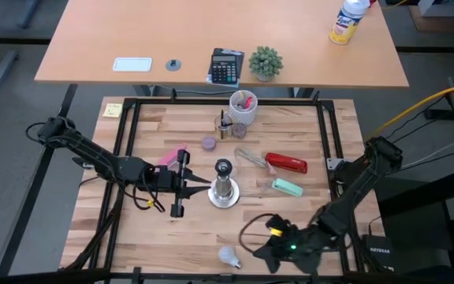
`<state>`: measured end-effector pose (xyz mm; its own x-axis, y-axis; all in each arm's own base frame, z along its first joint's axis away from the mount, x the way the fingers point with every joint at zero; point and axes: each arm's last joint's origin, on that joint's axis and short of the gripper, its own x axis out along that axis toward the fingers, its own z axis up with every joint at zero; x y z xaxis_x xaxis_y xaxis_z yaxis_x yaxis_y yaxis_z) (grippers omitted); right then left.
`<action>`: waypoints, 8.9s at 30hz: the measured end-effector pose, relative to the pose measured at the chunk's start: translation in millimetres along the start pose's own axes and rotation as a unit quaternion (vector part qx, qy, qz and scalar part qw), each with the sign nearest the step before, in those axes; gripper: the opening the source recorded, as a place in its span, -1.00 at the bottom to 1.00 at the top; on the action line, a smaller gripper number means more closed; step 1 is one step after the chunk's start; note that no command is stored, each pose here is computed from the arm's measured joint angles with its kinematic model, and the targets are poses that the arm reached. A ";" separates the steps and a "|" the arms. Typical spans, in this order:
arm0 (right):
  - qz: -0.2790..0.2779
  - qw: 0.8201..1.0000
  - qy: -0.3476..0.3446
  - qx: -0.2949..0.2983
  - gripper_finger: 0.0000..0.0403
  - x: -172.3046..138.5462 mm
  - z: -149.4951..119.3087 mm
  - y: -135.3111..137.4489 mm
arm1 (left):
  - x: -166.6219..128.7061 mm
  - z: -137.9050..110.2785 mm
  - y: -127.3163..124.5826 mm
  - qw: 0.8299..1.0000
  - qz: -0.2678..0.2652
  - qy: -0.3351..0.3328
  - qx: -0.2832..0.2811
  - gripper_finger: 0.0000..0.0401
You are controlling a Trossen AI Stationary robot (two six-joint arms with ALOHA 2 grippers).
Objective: Screw lightbulb
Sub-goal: Insert the lightbulb into the lamp socket
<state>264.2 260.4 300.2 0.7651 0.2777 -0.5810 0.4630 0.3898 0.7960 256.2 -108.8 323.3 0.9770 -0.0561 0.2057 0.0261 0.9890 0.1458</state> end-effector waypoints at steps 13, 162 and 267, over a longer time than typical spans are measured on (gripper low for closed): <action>-0.082 0.993 0.082 0.015 -0.95 64.4 8.0 -28.2 | -0.9 -8.2 -3.5 0.999 -0.013 0.041 0.009 -0.78; -0.083 0.986 0.130 -0.059 -0.30 167.5 5.8 -82.9 | -2.8 -10.8 -7.7 0.997 -0.024 0.057 0.049 -0.78; -0.044 0.993 0.077 -0.075 0.45 169.1 8.6 -74.9 | -2.0 -173.8 -182.4 0.855 -0.111 0.327 -0.386 -0.78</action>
<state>362.8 270.6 143.9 0.6417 0.3632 -0.6755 0.4443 0.5419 0.7134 286.3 -265.2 128.2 0.8327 -0.4152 -0.3665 0.1112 0.7736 -0.6238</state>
